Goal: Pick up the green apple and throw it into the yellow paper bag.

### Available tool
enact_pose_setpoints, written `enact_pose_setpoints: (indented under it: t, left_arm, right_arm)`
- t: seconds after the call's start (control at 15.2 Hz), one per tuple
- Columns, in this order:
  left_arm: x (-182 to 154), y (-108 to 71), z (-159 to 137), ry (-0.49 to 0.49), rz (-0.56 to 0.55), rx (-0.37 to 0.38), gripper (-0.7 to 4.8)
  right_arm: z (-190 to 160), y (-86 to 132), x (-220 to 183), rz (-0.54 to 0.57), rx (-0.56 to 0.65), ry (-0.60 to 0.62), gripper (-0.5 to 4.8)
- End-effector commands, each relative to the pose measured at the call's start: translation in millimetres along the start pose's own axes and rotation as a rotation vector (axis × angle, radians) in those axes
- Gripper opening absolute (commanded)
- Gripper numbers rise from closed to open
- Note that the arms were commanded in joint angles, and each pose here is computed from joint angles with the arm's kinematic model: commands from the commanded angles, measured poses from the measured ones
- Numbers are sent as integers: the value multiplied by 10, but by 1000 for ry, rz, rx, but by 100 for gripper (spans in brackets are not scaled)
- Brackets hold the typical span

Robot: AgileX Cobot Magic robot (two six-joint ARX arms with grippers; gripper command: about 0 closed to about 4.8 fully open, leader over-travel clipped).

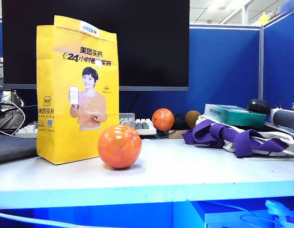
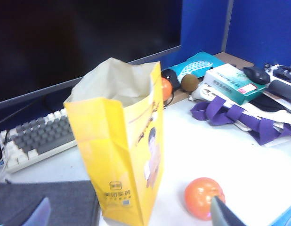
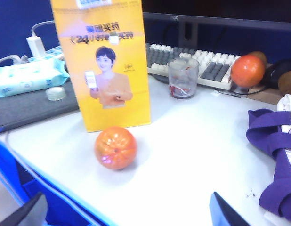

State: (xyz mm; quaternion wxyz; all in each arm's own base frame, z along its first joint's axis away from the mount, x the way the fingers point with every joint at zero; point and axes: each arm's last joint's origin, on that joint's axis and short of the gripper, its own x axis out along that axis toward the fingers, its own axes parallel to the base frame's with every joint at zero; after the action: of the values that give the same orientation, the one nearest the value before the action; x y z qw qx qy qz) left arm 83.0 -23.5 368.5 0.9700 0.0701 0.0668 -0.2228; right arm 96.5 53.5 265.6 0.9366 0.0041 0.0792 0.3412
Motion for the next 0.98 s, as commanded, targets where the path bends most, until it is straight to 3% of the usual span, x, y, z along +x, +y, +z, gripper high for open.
enact_pose_setpoints:
  t: [0.07,0.13,0.26,0.59,0.66,0.79,0.85,0.98]
  left_arm:
    - [-21,-15,91,-107,-65,16,432]
    - [-37,-23,99,-122,-85,-2,430]
    - [-125,-39,-22,-172,2,-75,430]
    - [-499,-178,-656,-357,178,-102,430]
    - [-488,-163,-721,-323,247,-117,430]
    - [-443,-152,-745,-298,256,-122,430]
    - [-427,-147,-766,-287,270,-126,430]
    - [-377,-134,-835,-250,304,-136,430]
  right_arm:
    - [67,-30,82,-30,-17,-80,479]
    - [100,-30,85,-29,-26,-112,479]
    - [191,-24,71,-30,-72,-204,479]
    - [140,-38,74,-76,-110,-173,479]
    - [146,-63,67,-175,-153,-179,477]
    - [110,-91,60,-273,-161,-216,460]
    - [69,-100,71,-293,-157,-237,448]
    - [-181,-127,155,-283,-104,-195,376]
